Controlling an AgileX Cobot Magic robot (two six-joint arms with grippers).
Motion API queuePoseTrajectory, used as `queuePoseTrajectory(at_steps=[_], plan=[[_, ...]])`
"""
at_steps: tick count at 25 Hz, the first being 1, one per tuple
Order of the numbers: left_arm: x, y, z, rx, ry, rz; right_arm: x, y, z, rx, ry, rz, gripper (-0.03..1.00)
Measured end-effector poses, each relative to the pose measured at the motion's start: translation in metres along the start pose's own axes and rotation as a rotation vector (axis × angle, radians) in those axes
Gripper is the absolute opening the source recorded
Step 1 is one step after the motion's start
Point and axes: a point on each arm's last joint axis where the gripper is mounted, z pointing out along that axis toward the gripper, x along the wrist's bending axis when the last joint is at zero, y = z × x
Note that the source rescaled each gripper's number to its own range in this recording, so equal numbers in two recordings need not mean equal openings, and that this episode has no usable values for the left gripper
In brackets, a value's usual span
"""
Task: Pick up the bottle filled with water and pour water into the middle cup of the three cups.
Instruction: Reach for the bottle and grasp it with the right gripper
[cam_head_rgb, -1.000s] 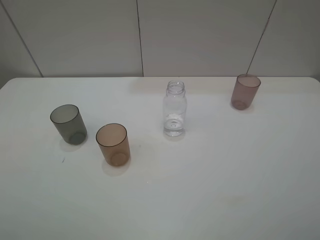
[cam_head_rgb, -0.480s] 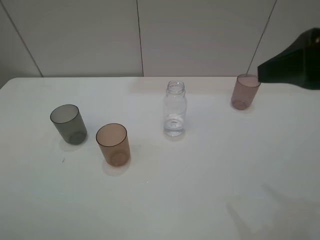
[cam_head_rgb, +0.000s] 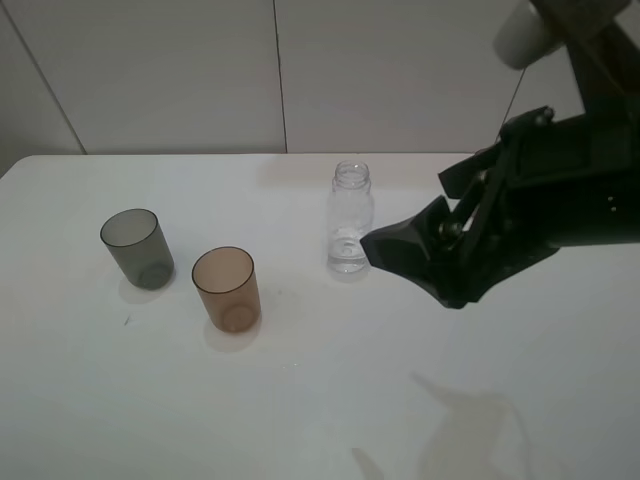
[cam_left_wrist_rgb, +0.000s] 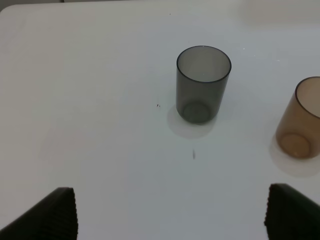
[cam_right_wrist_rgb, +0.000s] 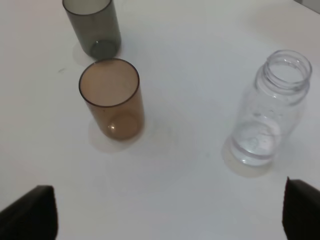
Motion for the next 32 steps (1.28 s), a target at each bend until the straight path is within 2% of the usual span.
queuePoseTrajectory(at_steps=[4, 10, 16, 20, 24, 29, 32], plan=[[0.0, 0.0, 0.0, 0.0, 0.0, 0.0, 0.002, -0.024, 0.013, -0.085, 0.017, 0.016, 0.91], [0.0, 0.0, 0.0, 0.0, 0.0, 0.0, 0.0, -0.061, 0.033, -0.297, 0.014, 0.056, 0.91], [0.0, 0.0, 0.0, 0.0, 0.0, 0.0, -0.008, -0.073, 0.064, -0.39, -0.054, 0.146, 0.91], [0.0, 0.0, 0.0, 0.0, 0.0, 0.0, -0.012, -0.079, 0.086, -0.44, -0.102, 0.154, 0.91], [0.0, 0.0, 0.0, 0.0, 0.0, 0.0, -0.014, -0.092, 0.106, -0.449, -0.129, 0.132, 0.91], [0.0, 0.0, 0.0, 0.0, 0.0, 0.0, -0.019, -0.114, 0.131, -0.334, -0.182, 0.142, 0.91], [0.0, 0.0, 0.0, 0.0, 0.0, 0.0, -0.019, -0.109, 0.144, -0.343, -0.183, 0.145, 0.91]])
